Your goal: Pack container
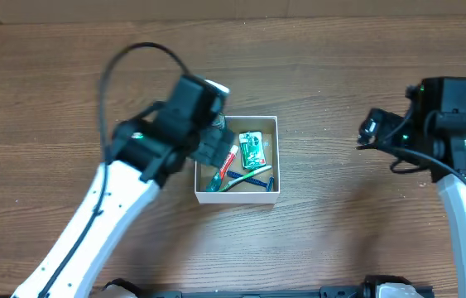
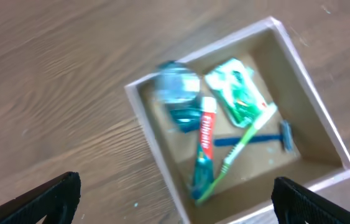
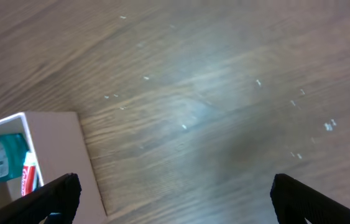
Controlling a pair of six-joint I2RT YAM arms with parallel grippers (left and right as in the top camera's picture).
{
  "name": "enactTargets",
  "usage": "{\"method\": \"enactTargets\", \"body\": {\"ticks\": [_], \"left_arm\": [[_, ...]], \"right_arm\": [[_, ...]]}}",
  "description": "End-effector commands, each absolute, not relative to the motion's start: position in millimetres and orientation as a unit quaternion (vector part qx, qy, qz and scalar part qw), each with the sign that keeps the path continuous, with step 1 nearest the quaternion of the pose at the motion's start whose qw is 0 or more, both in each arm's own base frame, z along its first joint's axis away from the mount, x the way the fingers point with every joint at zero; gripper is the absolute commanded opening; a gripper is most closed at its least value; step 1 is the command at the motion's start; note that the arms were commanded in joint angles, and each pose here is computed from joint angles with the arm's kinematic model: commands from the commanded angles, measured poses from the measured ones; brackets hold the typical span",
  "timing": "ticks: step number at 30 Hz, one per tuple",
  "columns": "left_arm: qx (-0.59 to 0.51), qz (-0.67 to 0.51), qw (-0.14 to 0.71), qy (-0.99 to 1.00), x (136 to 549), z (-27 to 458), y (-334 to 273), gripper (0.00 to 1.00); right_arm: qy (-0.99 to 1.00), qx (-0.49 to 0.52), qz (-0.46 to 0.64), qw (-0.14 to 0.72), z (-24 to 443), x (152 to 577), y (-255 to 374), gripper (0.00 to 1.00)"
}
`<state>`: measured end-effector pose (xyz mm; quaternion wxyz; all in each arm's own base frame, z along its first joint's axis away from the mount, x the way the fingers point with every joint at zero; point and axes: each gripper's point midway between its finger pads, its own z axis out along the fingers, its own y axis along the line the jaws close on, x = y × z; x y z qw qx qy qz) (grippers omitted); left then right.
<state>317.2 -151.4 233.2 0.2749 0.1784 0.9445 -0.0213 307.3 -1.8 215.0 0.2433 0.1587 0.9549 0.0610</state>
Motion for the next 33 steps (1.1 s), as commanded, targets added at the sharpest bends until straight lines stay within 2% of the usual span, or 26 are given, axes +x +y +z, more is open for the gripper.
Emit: {"method": "enactTargets", "body": {"ticks": [1,7,11,16,21,25,28,33], "left_arm": [[0.018,-0.013,0.308,0.951,334,256,-91,1.00],[-0.082,0.015,0.311,0.947,351,254,-23,1.00],[-0.195,0.002,0.308,0.931,353,252,6,1.00],[-0.188,0.015,0.304,0.934,351,251,16,1.00],[-0.168,0.027,0.296,0.940,331,254,18,1.00],[-0.156,0.019,0.340,0.927,301,261,18,1.00],[-0.128,0.024,0.377,0.917,269,250,19,1.00],[-0.161,0.001,0.428,0.889,223,233,21,1.00]], "right_arm": [[0.952,0.095,0.054,0.286,231,334,27,1.00],[0.949,0.075,0.056,0.300,214,389,46,1.00],[0.937,0.075,0.063,0.336,218,413,49,1.00],[0.935,0.067,0.061,0.343,222,414,49,1.00],[0.929,0.112,0.055,0.349,241,389,38,1.00],[0.909,0.125,0.062,0.393,262,360,31,1.00],[0.895,0.133,0.073,0.420,256,329,27,1.00],[0.872,0.157,0.069,0.459,230,270,12,1.00]]}}
